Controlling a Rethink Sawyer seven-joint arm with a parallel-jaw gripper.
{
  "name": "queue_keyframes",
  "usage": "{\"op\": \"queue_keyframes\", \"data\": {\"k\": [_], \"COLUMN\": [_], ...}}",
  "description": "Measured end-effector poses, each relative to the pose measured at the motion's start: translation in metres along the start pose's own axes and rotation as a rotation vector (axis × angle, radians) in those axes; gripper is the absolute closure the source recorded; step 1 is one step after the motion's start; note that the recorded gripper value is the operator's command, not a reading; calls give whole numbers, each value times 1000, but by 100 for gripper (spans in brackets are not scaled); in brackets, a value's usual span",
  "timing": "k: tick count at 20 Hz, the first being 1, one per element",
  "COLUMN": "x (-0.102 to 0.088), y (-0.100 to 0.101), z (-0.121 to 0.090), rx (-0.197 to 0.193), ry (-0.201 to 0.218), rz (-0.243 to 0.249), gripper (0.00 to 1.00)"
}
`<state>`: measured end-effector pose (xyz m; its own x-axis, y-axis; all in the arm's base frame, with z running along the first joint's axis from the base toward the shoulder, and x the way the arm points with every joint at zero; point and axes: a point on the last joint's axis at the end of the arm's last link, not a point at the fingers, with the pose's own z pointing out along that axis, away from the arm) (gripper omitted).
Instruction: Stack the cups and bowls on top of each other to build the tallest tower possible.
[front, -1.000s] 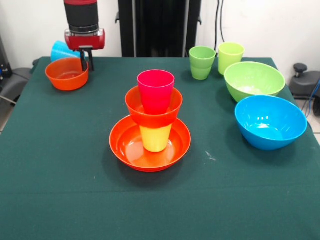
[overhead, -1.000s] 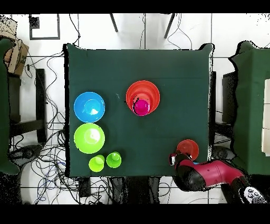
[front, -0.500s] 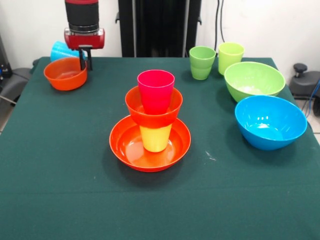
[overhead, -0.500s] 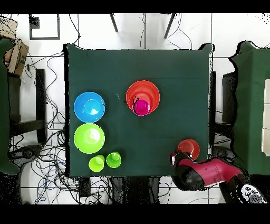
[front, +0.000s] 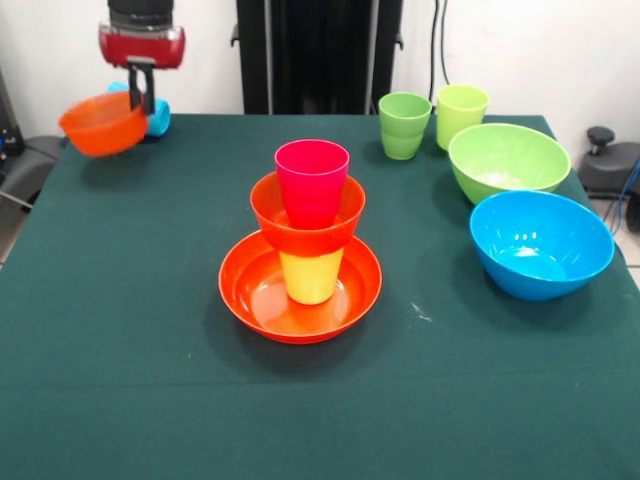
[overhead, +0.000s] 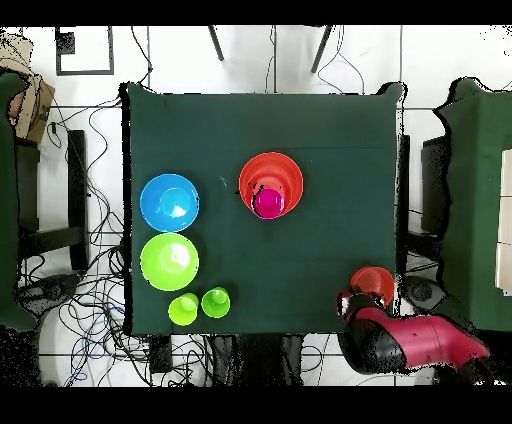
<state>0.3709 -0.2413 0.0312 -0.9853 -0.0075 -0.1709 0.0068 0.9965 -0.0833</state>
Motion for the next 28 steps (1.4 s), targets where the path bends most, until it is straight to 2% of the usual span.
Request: {"op": "queue_keyframes", "data": {"k": [2, 6, 9, 13, 17, 18, 21, 23, 25, 27, 28], "x": [-2, -7, -16, -25, -40, -49, -62, -74, -92, -96, -109], "y": [-8, -18, -20, -14, 14, 30, 48, 60, 73, 75, 84], "z": [-13, -33, -46, -51, -50, -50, -53, -59, -72, -76, -88], "rx": [10, 29, 44, 50, 39, 31, 19, 5, -15, -19, -30], "ry": [-3, -5, -9, -9, -10, -14, -20, -22, -17, -15, -7], "rz": [53, 120, 144, 135, 68, 35, 24, 43, 101, 115, 157], "gripper": [100, 100, 100, 100, 100, 100, 100, 100, 100, 100, 100]}}
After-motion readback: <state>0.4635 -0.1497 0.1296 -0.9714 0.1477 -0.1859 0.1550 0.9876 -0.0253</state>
